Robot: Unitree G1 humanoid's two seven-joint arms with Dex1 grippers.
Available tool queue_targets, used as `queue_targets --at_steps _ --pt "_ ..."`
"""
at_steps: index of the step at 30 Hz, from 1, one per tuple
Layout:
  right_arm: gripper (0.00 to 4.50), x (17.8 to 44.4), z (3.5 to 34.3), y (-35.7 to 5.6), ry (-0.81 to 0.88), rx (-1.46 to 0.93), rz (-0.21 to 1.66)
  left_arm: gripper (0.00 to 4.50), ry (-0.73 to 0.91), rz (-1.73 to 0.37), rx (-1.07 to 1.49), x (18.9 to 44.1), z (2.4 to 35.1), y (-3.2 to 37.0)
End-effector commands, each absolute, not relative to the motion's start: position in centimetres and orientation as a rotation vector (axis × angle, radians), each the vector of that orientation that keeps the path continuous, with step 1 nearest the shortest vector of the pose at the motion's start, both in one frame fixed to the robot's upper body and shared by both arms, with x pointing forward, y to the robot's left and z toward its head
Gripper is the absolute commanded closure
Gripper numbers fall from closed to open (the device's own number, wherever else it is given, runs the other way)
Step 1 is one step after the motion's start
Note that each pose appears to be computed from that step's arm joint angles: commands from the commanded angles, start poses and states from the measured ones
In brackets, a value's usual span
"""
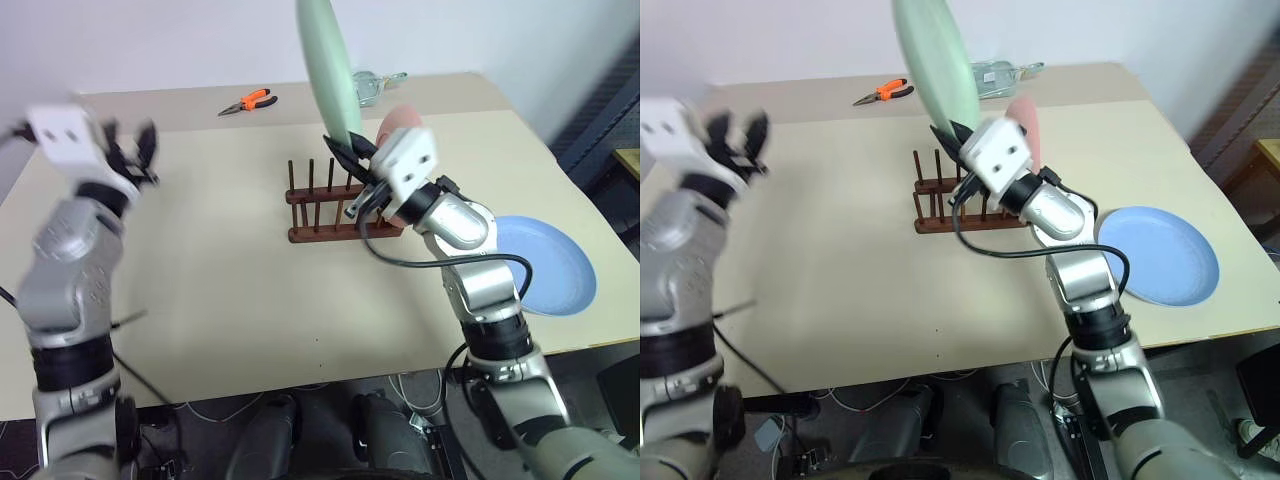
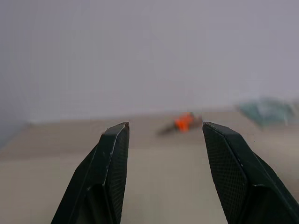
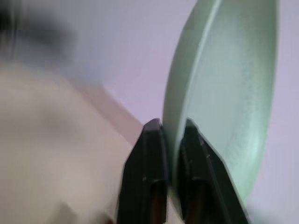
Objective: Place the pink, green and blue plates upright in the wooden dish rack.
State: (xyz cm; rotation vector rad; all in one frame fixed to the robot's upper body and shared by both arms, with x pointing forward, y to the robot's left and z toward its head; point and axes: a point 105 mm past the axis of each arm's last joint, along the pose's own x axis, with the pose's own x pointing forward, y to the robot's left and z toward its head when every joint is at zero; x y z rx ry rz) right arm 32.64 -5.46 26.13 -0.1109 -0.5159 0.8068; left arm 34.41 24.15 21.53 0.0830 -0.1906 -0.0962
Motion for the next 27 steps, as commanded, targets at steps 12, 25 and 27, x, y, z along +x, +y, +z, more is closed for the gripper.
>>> queue_targets --at_steps 12,25,27 --pt "4.5 32.4 25.3 -7.2 -0.32 0.261 0.769 1.97 0.009 -0.638 0.124 28.4 13.4 15.8" --pt "4.13 33.7 23.3 -6.9 -0.2 0.217 0.778 1.92 0.033 -0.718 0.155 27.8 12.4 13.6" --pt "3.42 34.0 22.9 -6.9 -0.18 0.19 0.771 1.9 0.033 -0.733 0.156 27.7 12.3 13.3"
